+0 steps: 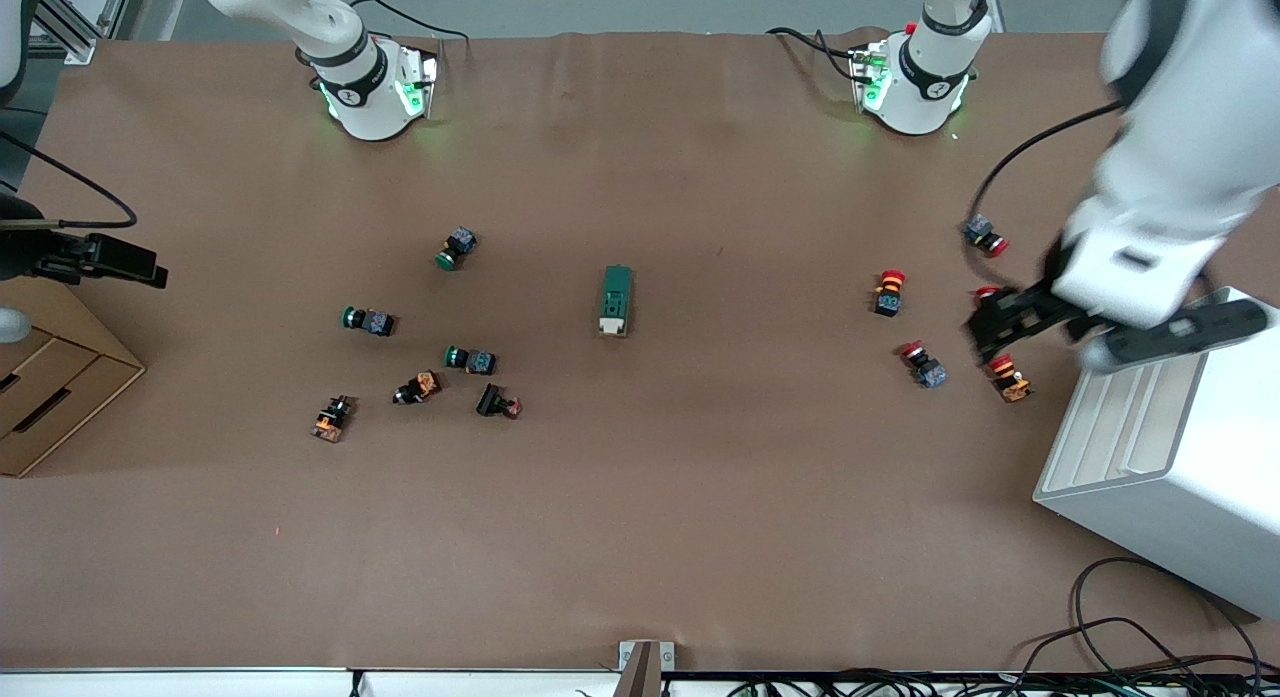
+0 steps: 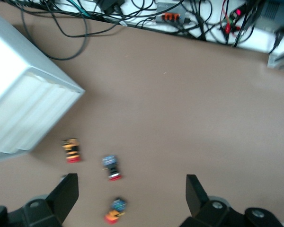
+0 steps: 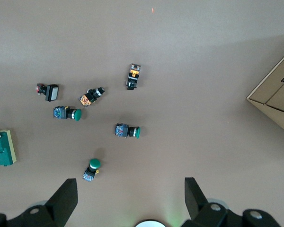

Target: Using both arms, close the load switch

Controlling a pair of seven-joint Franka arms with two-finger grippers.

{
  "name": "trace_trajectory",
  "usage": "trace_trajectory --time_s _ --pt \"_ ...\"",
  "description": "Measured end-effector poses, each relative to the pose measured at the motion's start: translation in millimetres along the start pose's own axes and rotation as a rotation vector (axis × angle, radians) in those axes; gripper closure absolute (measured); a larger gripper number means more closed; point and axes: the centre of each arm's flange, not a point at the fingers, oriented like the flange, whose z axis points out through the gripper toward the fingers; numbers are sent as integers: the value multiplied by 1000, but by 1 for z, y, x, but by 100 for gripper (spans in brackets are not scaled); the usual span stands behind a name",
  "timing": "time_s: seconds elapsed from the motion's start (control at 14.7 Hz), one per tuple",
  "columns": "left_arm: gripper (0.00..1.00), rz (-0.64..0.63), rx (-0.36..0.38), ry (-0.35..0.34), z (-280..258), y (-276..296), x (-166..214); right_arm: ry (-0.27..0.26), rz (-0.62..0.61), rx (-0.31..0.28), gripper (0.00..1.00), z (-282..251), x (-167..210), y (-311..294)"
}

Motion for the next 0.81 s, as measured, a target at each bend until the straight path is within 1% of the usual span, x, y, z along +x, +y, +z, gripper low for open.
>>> trace_trajectory --time_s 0.2,0.41,0.54,0.81 --pt "0 93 1 -65 -28 -70 -7 -19 -7 14 0 -4 -8 -4" --pt "0 127 -17 -135 -40 -107 -23 -14 -43 -21 0 -11 -16 -20" --pt "0 139 -22 -139 -48 -111 -37 2 -57 -15 0 -18 -28 -23" --pt "0 183 -32 -158 -54 -93 -71 26 -46 13 0 -23 -51 -6"
